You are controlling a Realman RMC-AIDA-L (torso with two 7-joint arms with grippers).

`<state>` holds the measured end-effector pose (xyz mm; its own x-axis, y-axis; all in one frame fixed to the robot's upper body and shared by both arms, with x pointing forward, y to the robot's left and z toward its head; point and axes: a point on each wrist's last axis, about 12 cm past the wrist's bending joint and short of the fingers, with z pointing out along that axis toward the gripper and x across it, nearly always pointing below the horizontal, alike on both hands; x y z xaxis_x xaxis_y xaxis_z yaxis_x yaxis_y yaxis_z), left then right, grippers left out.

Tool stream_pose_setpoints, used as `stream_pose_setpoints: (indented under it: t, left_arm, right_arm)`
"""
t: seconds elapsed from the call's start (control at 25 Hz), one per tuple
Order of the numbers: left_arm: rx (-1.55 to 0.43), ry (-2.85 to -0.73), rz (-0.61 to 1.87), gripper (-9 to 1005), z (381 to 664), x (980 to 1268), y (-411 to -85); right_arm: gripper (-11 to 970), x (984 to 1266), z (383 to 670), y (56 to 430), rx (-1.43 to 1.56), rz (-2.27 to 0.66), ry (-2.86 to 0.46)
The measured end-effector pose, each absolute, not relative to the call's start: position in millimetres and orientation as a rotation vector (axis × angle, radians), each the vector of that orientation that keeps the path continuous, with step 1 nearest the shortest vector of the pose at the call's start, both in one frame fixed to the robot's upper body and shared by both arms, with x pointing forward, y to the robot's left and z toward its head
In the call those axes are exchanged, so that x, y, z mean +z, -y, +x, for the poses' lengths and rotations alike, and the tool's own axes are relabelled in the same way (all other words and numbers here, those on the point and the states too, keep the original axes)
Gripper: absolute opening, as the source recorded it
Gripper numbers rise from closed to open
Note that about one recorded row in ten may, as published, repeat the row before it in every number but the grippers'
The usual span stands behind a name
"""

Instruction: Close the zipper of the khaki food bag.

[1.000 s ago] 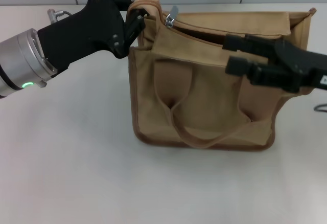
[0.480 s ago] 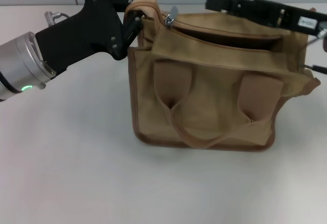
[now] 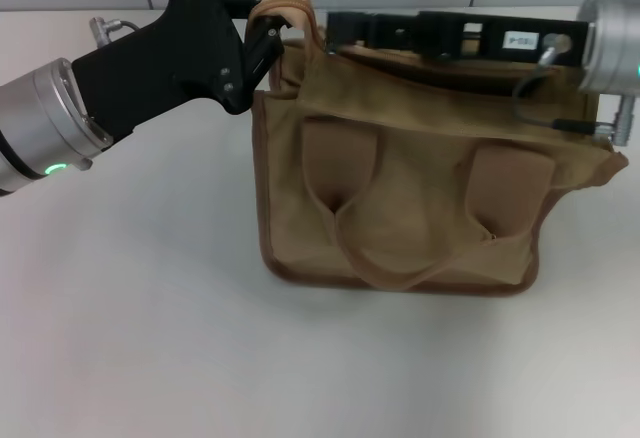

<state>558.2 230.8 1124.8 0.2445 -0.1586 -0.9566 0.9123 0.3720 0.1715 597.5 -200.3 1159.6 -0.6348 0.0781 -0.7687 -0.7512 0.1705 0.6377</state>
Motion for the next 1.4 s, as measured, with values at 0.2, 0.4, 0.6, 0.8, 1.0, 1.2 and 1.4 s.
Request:
stream_pose_setpoints:
  t: [0.2,0.4,0.6,0.8,1.0,1.2,1.4]
  left_arm:
    - [-0.885,-1.056,0.897,-1,559,1126,-230]
    - [-0.886,-1.055,0.897,-1,559,1126,-230]
    - [-0.894,-1.053,0.894,-1,558,1125,-229]
    - [-0.899,-1.054,0.890,-2,557,1125,-229]
    - [-0.897,-1.054,0.885,-2,557,1125,-229]
    - [-0.894,-1.060,0.879,-2,558,1124,-230]
    - [-0.892,-1.065,0.878,-2,558,1124,-230]
  right_arm:
    - [673,1159,601,194,1.535,-0.639,-1.799]
    - [523,1161,599,191,1.547,-0.649,-1.783]
    - [423,1159,596,196,1.549,-0.632,-1.772]
    - [322,1159,593,199,1.559,-0.640,-1.754]
    - [240,1160,589,206,1.557,-0.638,-1.734]
    - [163,1160,584,212,1.544,-0.653,-1.728]
    - [95,1162,574,223,1.522,-0.707,-1.678]
